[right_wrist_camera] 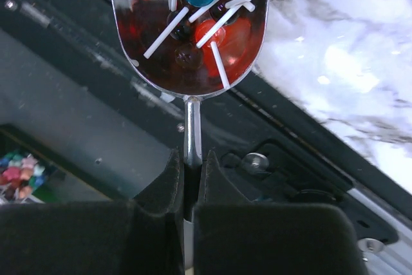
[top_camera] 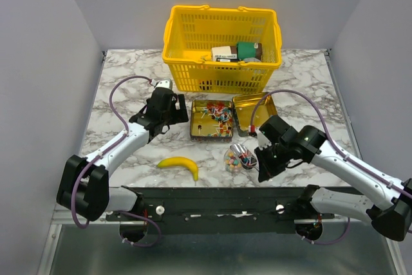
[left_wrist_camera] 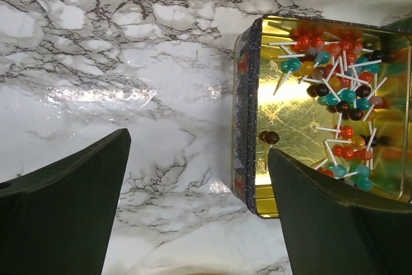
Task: Pack the candies
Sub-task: Place the fake candies in the packing bottle, then scoop the fake candies from the storage box.
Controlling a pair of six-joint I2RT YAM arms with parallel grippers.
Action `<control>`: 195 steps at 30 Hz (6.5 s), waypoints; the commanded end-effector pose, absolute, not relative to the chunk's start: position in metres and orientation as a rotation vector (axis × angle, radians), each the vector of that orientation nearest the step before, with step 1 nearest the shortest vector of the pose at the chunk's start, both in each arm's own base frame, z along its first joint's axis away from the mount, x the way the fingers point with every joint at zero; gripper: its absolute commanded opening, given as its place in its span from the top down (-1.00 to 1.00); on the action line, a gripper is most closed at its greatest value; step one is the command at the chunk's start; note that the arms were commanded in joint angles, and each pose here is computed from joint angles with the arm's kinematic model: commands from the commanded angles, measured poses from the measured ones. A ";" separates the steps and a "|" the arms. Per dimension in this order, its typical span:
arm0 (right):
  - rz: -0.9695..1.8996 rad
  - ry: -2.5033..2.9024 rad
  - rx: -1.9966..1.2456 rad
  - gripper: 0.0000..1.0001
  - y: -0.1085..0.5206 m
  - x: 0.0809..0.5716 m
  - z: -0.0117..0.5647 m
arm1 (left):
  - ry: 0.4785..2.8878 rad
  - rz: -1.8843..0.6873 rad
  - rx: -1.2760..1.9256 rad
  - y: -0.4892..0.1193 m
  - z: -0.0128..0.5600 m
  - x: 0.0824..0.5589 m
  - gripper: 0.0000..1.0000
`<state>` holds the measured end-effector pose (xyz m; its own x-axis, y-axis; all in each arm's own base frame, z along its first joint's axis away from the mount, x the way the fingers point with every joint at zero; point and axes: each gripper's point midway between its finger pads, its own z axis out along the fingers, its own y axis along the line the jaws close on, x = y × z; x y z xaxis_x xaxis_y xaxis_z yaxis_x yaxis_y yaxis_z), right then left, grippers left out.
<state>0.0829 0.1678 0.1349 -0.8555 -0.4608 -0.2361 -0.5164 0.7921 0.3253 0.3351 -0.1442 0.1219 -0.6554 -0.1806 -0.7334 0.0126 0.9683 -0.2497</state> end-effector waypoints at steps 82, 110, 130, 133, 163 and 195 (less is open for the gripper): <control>1.319 3.080 0.310 0.99 0.336 0.201 0.196 | 2.374 -0.491 -0.145 -0.167 0.112 0.338 -0.91; 1.076 3.189 1.008 0.99 0.366 0.250 0.111 | 2.540 -0.615 -0.111 -0.200 0.070 0.324 -0.49; 0.818 3.099 1.205 0.99 0.329 0.274 0.073 | 2.731 -0.560 -0.071 -0.204 0.031 0.300 0.92; 0.778 3.089 1.254 0.99 0.323 0.272 0.070 | 2.727 -0.538 -0.082 -0.202 0.031 0.302 0.95; 0.592 2.910 1.581 0.99 0.279 0.284 0.038 | 2.551 -0.296 -0.197 -0.182 0.055 0.324 1.00; -0.199 2.931 0.683 0.99 0.173 0.306 -0.002 | 2.599 -0.319 -0.222 -0.194 0.046 0.330 1.00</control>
<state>0.3013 0.2943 0.0699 -0.9369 0.3427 0.0682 0.3398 0.8477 0.4073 0.3310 -0.2065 0.0457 -0.8559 -0.1915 -0.4804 -0.0449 0.9529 -0.2999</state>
